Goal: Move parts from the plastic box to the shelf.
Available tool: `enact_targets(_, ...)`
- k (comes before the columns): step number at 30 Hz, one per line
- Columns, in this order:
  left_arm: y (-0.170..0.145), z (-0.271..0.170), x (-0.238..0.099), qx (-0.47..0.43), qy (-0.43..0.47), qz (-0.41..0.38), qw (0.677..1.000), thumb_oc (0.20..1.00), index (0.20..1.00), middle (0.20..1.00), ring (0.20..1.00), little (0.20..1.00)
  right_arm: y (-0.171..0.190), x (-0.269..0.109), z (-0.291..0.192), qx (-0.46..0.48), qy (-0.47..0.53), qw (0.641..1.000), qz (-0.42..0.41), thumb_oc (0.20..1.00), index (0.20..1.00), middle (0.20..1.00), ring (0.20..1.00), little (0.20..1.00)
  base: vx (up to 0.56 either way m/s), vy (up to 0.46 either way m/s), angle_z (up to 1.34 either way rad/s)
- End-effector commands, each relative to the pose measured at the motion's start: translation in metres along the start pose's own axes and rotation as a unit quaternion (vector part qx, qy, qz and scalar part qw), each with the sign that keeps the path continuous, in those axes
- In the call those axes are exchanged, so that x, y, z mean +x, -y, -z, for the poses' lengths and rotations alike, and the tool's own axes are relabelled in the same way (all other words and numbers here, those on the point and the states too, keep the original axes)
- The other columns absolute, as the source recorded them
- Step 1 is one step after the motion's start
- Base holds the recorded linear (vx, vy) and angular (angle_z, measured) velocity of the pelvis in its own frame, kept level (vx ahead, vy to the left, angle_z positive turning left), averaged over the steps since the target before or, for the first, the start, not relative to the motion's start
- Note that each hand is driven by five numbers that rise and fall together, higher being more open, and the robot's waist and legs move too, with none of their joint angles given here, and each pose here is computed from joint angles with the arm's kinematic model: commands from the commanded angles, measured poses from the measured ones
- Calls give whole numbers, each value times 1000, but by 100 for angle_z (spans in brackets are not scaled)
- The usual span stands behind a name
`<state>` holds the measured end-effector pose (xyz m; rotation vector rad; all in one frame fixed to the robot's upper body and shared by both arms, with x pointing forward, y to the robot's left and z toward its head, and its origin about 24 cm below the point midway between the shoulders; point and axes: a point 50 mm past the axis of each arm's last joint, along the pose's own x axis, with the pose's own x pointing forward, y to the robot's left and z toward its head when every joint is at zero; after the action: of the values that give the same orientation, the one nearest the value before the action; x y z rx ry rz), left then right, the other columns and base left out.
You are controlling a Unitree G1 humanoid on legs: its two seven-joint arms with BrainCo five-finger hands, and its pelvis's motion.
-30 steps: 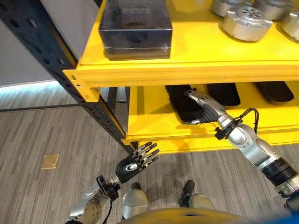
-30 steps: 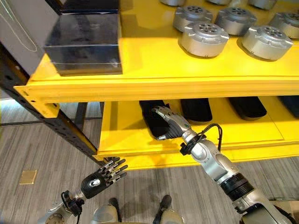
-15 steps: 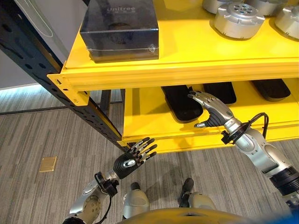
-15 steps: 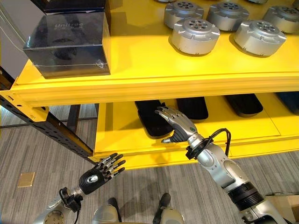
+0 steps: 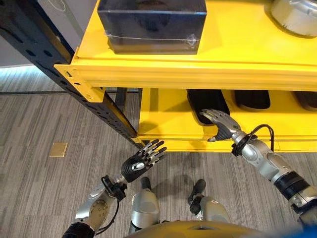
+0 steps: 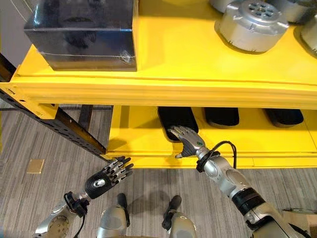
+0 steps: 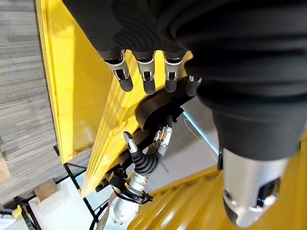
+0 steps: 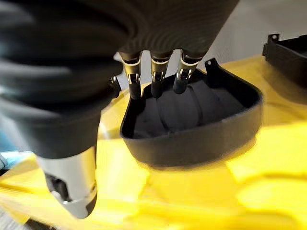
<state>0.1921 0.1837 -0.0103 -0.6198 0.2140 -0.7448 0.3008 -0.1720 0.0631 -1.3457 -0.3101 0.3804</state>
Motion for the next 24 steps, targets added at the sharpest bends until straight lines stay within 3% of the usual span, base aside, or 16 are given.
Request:
enact_targets(1,7,-9,6,19,6,20,1000,1000,1000,1000,1000,1000,23,17,-9,-33,21,998,56,1000,1000,1000,1000,1000,-44,6,12)
enact_targets(11,9,-40,33,52,37,26,998,1000,1000,1000,1000,1000,68,45,22,-86,-83,976,181,1000,1000,1000,1000,1000,-93,13,7)
enact_targets(17,14,-44,41,51,41,39,997,1000,1000,1000,1000,1000,67,45,47,-100,-172,969,148,1000,1000,1000,1000,1000,-52,29,7)
enact_targets(24,14,-44,39,55,39,45,997,1000,1000,1000,1000,1000,50,44,38,-97,-139,983,74,1000,1000,1000,1000,1000,-23,-20,0)
